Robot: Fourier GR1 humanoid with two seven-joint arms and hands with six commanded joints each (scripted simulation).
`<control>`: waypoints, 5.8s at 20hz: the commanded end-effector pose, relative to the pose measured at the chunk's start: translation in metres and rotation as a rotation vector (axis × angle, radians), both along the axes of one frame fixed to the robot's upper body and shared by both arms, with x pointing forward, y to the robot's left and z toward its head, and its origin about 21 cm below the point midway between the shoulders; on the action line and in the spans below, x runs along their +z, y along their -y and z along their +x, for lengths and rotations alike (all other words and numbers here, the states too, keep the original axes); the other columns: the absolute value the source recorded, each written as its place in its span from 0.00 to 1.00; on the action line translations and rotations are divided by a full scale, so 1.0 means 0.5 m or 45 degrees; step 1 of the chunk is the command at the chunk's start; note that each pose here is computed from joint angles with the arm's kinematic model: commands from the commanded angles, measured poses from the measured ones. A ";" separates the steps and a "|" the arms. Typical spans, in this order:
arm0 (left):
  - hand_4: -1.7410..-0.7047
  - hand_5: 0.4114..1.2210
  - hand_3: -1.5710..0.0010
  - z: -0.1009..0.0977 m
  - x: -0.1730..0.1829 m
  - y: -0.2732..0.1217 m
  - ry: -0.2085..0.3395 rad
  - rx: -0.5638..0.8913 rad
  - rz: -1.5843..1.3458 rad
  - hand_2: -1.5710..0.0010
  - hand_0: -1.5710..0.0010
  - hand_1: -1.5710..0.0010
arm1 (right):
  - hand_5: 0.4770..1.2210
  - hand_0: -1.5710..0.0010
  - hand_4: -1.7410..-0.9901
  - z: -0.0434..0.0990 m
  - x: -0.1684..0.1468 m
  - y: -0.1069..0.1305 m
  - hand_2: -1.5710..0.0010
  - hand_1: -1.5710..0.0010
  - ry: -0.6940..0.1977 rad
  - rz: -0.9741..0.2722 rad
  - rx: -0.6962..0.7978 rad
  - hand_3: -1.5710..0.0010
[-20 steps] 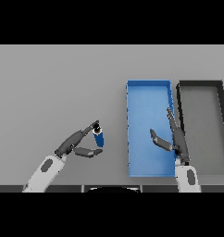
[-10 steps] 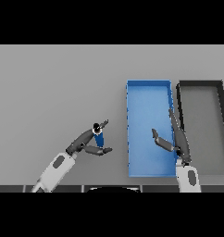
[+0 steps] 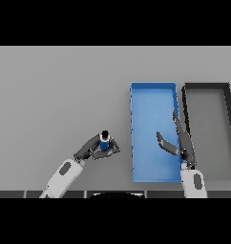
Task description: Pick up the blue pipe and place it into the blue bin.
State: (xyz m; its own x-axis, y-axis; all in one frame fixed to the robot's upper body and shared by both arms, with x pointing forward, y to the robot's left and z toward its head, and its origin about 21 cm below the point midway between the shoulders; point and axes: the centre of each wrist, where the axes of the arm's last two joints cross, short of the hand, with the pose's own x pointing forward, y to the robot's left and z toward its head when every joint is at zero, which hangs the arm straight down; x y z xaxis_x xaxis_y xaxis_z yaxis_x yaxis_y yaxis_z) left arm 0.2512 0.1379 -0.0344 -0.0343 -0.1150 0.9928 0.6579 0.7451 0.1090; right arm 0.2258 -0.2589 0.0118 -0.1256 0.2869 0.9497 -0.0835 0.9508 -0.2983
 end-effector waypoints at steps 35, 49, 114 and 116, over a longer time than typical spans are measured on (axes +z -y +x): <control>0.26 1.00 0.00 0.018 0.163 0.088 0.292 -0.156 -0.137 0.00 0.00 0.00 | 0.17 1.00 0.70 -0.105 0.113 -0.022 0.92 0.98 0.101 0.229 0.117 1.00; 0.26 1.00 0.00 0.034 0.164 0.090 0.300 -0.171 -0.119 0.00 0.00 0.00 | 0.11 1.00 0.60 0.006 0.307 -0.156 0.97 1.00 0.049 -0.003 0.840 1.00; 0.82 0.02 1.00 0.033 0.166 0.053 0.173 -0.157 0.140 1.00 1.00 1.00 | 1.00 0.00 0.00 0.158 0.657 -0.211 0.00 0.00 0.334 0.299 0.792 0.00; 0.82 0.01 1.00 0.034 0.164 0.050 0.165 -0.157 0.147 1.00 1.00 1.00 | 1.00 0.00 0.00 0.193 0.660 -0.172 0.00 0.00 0.299 0.307 0.658 0.00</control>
